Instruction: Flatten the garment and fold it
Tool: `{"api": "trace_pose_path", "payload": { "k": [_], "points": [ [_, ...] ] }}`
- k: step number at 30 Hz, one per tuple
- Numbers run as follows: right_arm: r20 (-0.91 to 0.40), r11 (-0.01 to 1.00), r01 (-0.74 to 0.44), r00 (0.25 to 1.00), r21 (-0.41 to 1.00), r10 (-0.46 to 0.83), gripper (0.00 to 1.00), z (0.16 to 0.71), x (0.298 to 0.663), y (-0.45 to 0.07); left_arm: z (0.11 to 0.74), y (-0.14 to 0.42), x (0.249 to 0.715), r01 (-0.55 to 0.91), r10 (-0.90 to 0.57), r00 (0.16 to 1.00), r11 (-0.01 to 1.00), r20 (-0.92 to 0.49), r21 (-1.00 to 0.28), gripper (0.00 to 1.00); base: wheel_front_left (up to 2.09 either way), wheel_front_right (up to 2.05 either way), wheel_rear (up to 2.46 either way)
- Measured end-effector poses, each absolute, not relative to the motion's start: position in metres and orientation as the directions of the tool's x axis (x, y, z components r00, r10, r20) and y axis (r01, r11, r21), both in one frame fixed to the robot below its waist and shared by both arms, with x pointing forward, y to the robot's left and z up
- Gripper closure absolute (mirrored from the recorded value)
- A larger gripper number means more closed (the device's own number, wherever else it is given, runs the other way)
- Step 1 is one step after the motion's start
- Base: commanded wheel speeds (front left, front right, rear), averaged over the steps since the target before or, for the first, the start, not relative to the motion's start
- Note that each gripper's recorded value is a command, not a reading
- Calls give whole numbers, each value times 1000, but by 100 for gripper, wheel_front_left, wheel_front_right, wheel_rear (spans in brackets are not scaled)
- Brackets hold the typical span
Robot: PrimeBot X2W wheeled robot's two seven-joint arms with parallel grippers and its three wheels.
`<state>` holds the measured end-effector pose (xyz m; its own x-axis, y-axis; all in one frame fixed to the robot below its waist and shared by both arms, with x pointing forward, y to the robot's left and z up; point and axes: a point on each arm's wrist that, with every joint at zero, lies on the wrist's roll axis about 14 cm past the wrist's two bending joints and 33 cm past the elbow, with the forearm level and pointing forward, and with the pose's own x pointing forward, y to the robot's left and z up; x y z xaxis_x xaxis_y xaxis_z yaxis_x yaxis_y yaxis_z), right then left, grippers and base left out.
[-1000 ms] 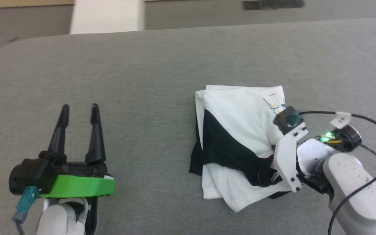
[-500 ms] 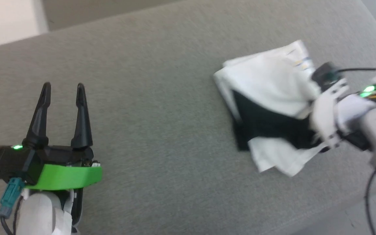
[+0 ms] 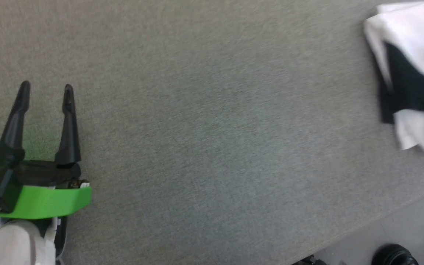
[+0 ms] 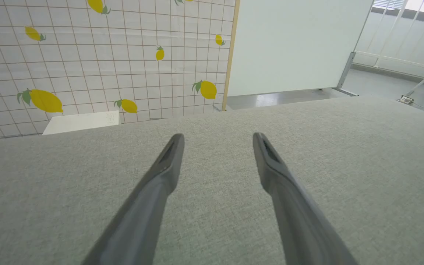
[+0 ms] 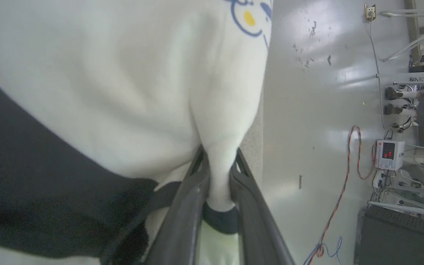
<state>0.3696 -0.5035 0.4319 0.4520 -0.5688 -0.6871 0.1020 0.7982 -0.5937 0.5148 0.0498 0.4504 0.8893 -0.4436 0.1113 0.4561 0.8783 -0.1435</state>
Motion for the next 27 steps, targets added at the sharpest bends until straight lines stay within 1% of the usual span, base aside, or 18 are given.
{"api": "trace_pose_path", "payload": {
  "k": [3,8,9,10,11,16,19,22,25,27],
  "points": [
    [-659,764,125,430,-633,-617,100,436,374,-523,436,60,515,437,-430,899,889,76,-138,0,0,0,0],
    [-630,741,146,436,-656,-643,100,434,393,-534,426,75,514,406,-404,914,905,49,-125,0,0,0,0],
    [-625,738,147,439,-659,-645,82,433,396,-534,424,77,514,402,-400,916,907,43,-124,0,0,0,0],
    [-624,736,147,438,-661,-648,18,431,399,-535,423,80,514,397,-396,918,910,37,-121,0,0,0,0],
    [-624,737,160,434,-656,-650,0,428,400,-535,421,82,514,390,-389,921,913,31,-119,0,0,0,0],
    [-625,744,194,433,-639,-649,0,422,402,-532,423,87,511,379,-378,925,919,31,-109,0,0,0,0],
    [-586,740,241,481,-628,-653,0,439,408,-533,429,88,508,374,-372,927,920,42,-114,0,0,0,0],
    [-502,747,290,590,-599,-632,0,470,431,-526,440,91,504,357,-352,934,926,62,-121,0,0,0,0],
    [-360,776,342,738,-530,-571,0,515,465,-505,453,93,499,335,-326,942,933,85,-134,0,0,0,0],
    [-243,815,356,831,-458,-500,0,546,486,-479,463,95,496,316,-303,947,937,104,-147,0,0,0,0]
  ]
}}
